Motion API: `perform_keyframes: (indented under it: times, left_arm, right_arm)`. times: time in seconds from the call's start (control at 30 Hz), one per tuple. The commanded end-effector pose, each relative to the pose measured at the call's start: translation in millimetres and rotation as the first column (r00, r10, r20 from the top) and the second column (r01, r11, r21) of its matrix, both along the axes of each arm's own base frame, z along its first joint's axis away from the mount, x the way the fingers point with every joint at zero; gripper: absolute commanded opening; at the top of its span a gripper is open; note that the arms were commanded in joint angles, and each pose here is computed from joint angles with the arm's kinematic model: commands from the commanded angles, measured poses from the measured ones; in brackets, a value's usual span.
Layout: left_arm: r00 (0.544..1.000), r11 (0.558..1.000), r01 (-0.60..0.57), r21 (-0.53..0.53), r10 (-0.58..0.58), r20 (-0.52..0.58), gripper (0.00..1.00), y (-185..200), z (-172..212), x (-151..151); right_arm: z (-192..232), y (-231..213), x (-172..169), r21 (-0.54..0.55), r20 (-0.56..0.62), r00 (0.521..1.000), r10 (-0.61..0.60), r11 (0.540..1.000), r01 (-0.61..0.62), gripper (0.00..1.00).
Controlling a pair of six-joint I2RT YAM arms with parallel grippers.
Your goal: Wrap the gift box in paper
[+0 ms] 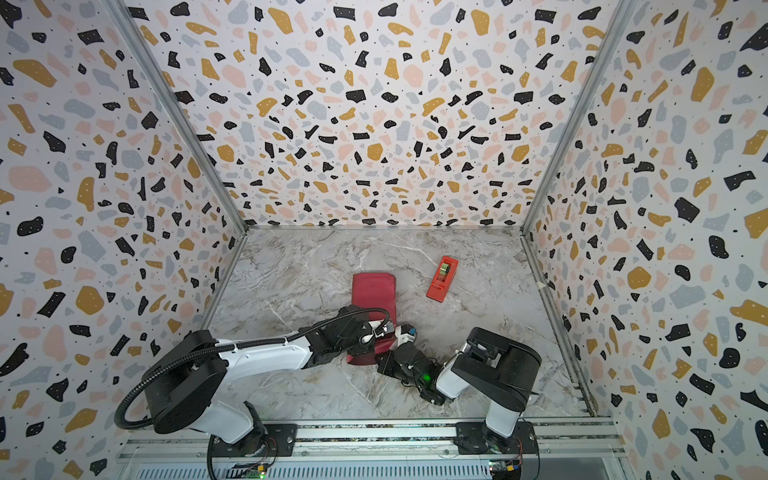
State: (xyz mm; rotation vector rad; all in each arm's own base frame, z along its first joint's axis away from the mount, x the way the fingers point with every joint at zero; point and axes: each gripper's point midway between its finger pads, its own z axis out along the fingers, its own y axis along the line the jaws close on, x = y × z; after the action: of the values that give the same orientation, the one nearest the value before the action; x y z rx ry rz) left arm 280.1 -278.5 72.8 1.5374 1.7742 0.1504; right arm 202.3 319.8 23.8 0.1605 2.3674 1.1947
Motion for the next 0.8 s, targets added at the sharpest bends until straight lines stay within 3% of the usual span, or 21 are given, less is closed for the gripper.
perform_keyframes:
  times: [0.0,0.2,0.77]
  left_arm:
    - [1.0,1.0,-0.019,-0.004,0.019,-0.007,0.82,2,-2,3]
    - [1.0,1.0,-0.021,-0.002,0.021,-0.01,0.82,1,-2,4]
    - [1.0,1.0,-0.022,-0.003,0.022,-0.01,0.82,2,-1,4]
  right_arm:
    - [16,3,6,-0.008,0.046,0.998,0.045,0.999,-0.045,0.01]
    - [34,-5,14,0.004,0.087,0.996,0.034,0.999,-0.035,0.02]
    - [-5,-14,5,-0.027,-0.002,0.999,0.033,0.999,-0.033,0.01]
